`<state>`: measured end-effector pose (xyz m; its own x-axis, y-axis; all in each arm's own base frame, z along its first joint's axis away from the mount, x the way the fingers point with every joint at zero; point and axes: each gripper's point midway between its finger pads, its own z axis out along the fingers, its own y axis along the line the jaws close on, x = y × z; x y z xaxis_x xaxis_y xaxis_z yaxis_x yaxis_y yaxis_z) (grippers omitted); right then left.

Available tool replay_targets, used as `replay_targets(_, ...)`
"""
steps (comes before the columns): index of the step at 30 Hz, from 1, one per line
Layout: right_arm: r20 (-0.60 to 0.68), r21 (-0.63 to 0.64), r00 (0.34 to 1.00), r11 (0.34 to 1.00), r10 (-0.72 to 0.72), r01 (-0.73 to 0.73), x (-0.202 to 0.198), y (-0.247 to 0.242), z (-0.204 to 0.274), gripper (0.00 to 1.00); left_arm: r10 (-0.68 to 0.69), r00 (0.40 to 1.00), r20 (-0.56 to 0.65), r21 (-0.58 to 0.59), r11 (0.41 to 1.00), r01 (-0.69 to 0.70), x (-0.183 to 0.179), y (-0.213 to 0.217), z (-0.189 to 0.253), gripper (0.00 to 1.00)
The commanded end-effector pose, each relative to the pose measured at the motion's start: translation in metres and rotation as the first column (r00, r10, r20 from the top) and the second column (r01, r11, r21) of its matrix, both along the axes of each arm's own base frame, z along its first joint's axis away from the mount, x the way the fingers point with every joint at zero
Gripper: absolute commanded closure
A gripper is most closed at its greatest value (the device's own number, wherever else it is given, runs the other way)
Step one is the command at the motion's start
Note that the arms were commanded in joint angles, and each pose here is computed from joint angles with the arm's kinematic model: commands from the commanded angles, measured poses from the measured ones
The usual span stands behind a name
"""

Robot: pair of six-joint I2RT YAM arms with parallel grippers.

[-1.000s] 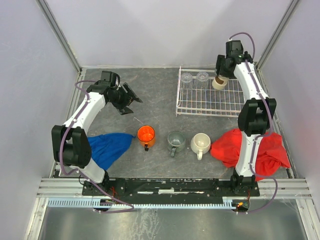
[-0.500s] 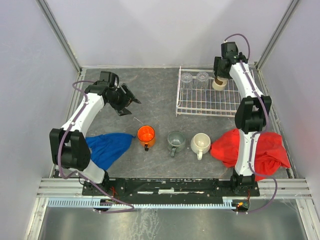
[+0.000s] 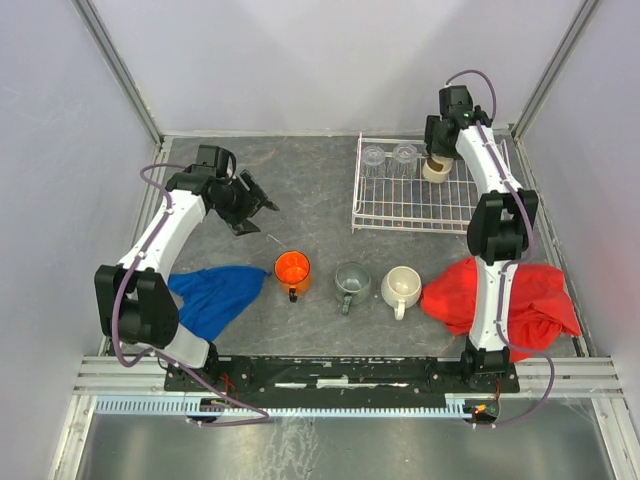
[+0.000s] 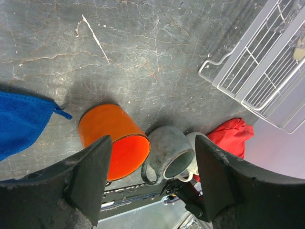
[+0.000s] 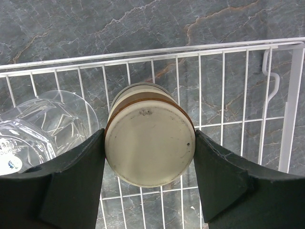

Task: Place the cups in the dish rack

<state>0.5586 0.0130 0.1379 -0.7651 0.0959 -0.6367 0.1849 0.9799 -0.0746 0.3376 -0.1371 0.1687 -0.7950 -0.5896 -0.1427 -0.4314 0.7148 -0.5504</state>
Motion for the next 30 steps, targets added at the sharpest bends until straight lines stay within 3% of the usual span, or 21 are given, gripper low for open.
replay_targets(1, 0.072, -0.003, 0.997, 1.000, 0.004, -0.004, 0.012, 0.008, 0.021, 0.80, -0.017, 0.998, 0.057, 0.026, 1.000, 0.016, -0.003, 0.006, 0.012, 0.24)
replay_targets(5, 0.069, -0.001, 0.998, 1.000, 0.010, -0.010, 0.012, 0.011, 0.019, 0.78, -0.014, 0.998, 0.055, 0.032, 0.999, 0.012, -0.006, 0.008, 0.012, 0.24)
replay_targets(8, 0.067, -0.007, 0.998, 1.000, 0.012, -0.012, 0.012, 0.012, 0.018, 0.58, -0.014, 0.998, 0.055, 0.033, 0.999, 0.012, -0.008, 0.008, 0.012, 0.24)
replay_targets(9, 0.065, -0.010, 0.998, 1.000, 0.014, -0.014, 0.012, 0.013, 0.018, 0.45, -0.012, 0.998, 0.054, 0.031, 0.999, 0.011, -0.009, 0.008, 0.011, 0.23)
replay_targets(12, 0.067, -0.015, 0.998, 1.000, 0.016, -0.015, 0.011, 0.012, 0.020, 0.32, -0.014, 0.998, 0.057, 0.032, 0.999, 0.012, -0.011, 0.008, 0.012, 0.23)
replay_targets(16, 0.071, -0.018, 0.997, 1.000, 0.015, -0.014, 0.010, 0.011, 0.023, 0.24, -0.022, 0.999, 0.045, 0.051, 0.998, 0.020, -0.017, 0.012, 0.008, 0.23)
replay_targets(23, 0.077, -0.024, 0.997, 1.000, 0.016, -0.014, 0.009, 0.010, 0.027, 0.11, -0.080, 0.996, -0.025, 0.222, 0.972, 0.083, -0.048, 0.039, -0.011, 0.24)
replay_targets(30, 0.109, -0.001, 0.994, 1.000, 0.014, -0.014, 0.007, 0.013, 0.044, 0.08, -0.157, 0.987, -0.041, 0.309, 0.937, 0.162, -0.062, 0.042, -0.014, 0.30)
